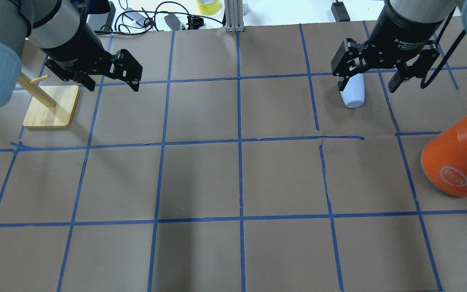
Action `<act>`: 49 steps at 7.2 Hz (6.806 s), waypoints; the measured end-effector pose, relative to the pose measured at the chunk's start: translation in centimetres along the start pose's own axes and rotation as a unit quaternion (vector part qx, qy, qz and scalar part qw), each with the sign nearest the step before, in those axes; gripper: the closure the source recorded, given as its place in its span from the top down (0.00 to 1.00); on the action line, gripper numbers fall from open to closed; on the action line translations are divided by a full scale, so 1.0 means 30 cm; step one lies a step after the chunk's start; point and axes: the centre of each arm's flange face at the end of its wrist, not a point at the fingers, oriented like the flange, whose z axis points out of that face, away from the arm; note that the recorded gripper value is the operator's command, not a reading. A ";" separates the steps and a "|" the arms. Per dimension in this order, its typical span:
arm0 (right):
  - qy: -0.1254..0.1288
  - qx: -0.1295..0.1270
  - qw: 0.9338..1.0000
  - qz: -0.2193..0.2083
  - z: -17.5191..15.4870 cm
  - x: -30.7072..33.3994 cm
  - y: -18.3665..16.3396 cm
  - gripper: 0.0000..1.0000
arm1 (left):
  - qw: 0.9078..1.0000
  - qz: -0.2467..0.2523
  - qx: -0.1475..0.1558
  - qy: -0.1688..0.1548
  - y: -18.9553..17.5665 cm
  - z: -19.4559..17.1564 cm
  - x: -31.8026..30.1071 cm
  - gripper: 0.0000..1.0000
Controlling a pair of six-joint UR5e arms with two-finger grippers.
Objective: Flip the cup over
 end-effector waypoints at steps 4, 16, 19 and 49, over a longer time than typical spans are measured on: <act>0.004 0.002 1.000 -0.005 0.001 -0.013 0.002 1.00 | 1.000 0.000 0.000 0.000 0.000 0.000 0.000 1.00; 0.031 0.021 0.999 -0.014 0.236 0.024 -0.265 1.00 | 1.000 -0.001 0.001 0.000 -0.001 0.000 -0.002 1.00; 0.032 0.030 0.999 -0.002 0.490 0.212 -0.503 1.00 | 1.000 -0.003 0.001 0.000 -0.003 0.000 -0.009 1.00; 0.067 0.143 0.646 -0.747 1.090 -1.119 -0.248 1.00 | 1.000 -0.005 0.001 0.000 -0.004 -0.001 -0.018 1.00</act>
